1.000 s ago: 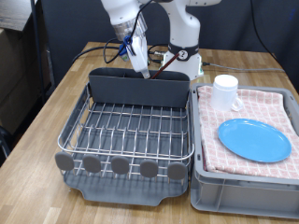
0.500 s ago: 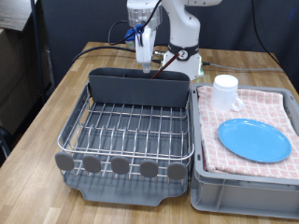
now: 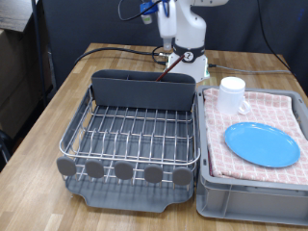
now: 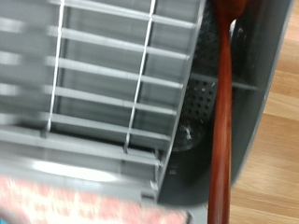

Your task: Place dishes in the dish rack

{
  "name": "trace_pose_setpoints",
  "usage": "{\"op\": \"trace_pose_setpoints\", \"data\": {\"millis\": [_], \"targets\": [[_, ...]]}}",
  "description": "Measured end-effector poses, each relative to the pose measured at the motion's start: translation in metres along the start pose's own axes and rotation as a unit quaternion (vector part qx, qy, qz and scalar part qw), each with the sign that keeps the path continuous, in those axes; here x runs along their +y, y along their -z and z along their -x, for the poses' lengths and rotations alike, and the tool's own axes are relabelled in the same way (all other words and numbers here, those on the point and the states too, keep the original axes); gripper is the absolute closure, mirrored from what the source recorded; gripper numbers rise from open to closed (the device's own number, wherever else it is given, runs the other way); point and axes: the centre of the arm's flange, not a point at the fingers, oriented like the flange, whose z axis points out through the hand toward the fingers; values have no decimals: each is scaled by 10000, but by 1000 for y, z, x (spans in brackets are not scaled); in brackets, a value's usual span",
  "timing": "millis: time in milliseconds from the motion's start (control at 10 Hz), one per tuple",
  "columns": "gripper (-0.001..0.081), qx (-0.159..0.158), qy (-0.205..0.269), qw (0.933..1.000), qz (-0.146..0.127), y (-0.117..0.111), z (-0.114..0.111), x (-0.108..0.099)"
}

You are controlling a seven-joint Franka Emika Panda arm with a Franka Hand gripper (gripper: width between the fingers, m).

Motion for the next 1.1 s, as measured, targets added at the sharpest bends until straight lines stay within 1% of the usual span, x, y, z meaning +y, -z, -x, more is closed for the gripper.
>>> {"op": "trace_pose_setpoints", "data": {"millis": [100,200,300,400,500,600,700,800,1100], "targets": [[3,53,509,9987,18,7,17,1],[3,93,934,9956,52,10,34,4],[3,144,1245,9920,124,9,43,3],[3,136,1131,9934,113,9,41,2],[3,165,1209,9925,46,9,43,0],[3,212,1412,9897,-94,8,51,-4],[3,337,1654,9854,-205,6,63,-10],[3,448,1823,9819,-255,4,77,-15],[3,599,2244,9719,-382,3,123,-26]]}}
